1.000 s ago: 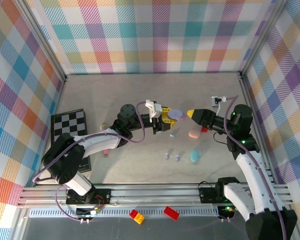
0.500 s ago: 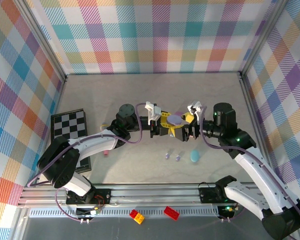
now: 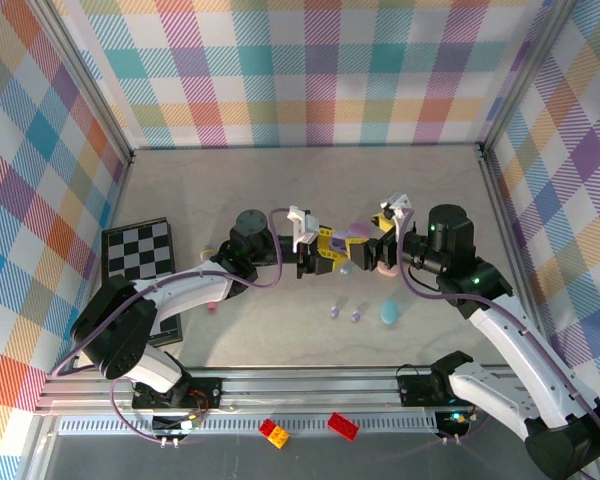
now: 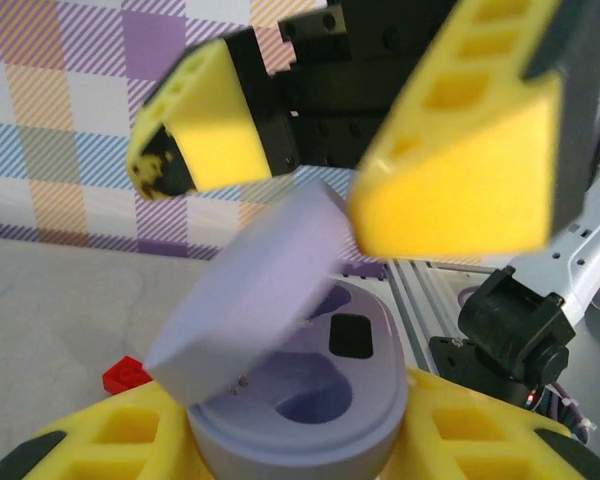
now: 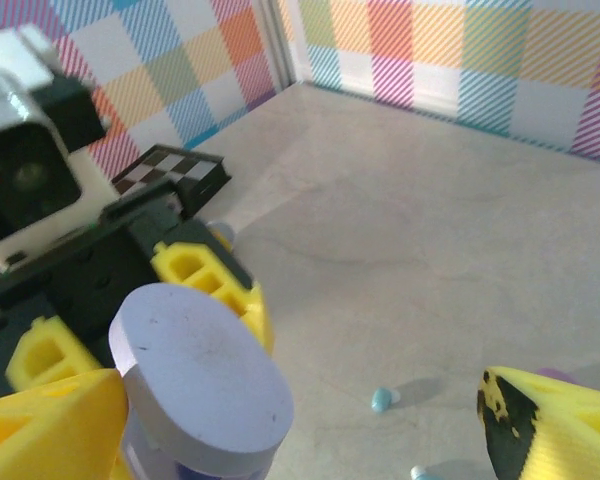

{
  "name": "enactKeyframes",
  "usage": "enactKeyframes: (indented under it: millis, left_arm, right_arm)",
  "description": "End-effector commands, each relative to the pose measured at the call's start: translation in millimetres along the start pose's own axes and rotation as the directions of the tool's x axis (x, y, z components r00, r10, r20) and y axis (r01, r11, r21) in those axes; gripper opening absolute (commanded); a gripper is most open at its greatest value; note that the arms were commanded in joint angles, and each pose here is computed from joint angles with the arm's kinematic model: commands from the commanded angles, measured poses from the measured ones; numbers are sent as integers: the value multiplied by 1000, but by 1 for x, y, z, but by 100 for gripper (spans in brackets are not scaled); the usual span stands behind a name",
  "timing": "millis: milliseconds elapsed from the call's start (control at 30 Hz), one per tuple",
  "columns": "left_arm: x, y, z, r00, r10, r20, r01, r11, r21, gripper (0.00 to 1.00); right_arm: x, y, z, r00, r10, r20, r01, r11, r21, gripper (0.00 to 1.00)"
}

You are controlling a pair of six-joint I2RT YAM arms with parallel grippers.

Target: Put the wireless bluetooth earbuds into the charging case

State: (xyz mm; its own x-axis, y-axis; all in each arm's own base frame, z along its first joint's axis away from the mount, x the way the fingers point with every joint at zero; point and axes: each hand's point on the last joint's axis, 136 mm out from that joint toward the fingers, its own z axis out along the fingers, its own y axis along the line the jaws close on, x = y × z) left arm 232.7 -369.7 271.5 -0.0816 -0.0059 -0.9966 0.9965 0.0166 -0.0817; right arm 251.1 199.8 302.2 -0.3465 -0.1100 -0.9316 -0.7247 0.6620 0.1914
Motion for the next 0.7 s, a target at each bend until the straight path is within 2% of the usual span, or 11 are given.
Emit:
enactKeyframes:
  millis: [0, 133, 367, 433, 533, 600, 667]
  left_arm:
    - [-16, -12, -4, 998, 50, 43, -51, 998, 39, 39]
    - [-13, -7, -5, 998, 41, 43, -42, 999, 30, 39]
    - [-10, 19, -23, 996, 38, 79, -33, 998, -61, 39]
    - [-10, 26, -31, 996, 41, 79, -34, 995, -91, 39]
    - [-11, 39, -46, 995, 55, 89, -42, 988, -147, 39]
    - [-13, 46, -57, 994, 63, 94, -45, 982, -185, 39]
    - [-14, 52, -65, 993, 70, 95, -48, 975, -217, 39]
  right_arm:
    - [-27, -7, -6, 996, 2, 93, -7, 999, 50, 89]
    - [-30, -10, -6, 994, 31, 106, -39, 997, 65, 89]
    - [-35, 11, -25, 984, 31, 176, -29, 999, -16, 90]
    - [-29, 7, -29, 981, 89, 173, -92, 996, 6, 90]
    - [-4, -12, -28, 961, 250, 119, -261, 962, 86, 89]
    - [25, -28, -24, 923, 378, 74, -386, 907, 171, 86]
    - [53, -32, -18, 878, 477, 28, -473, 858, 199, 81]
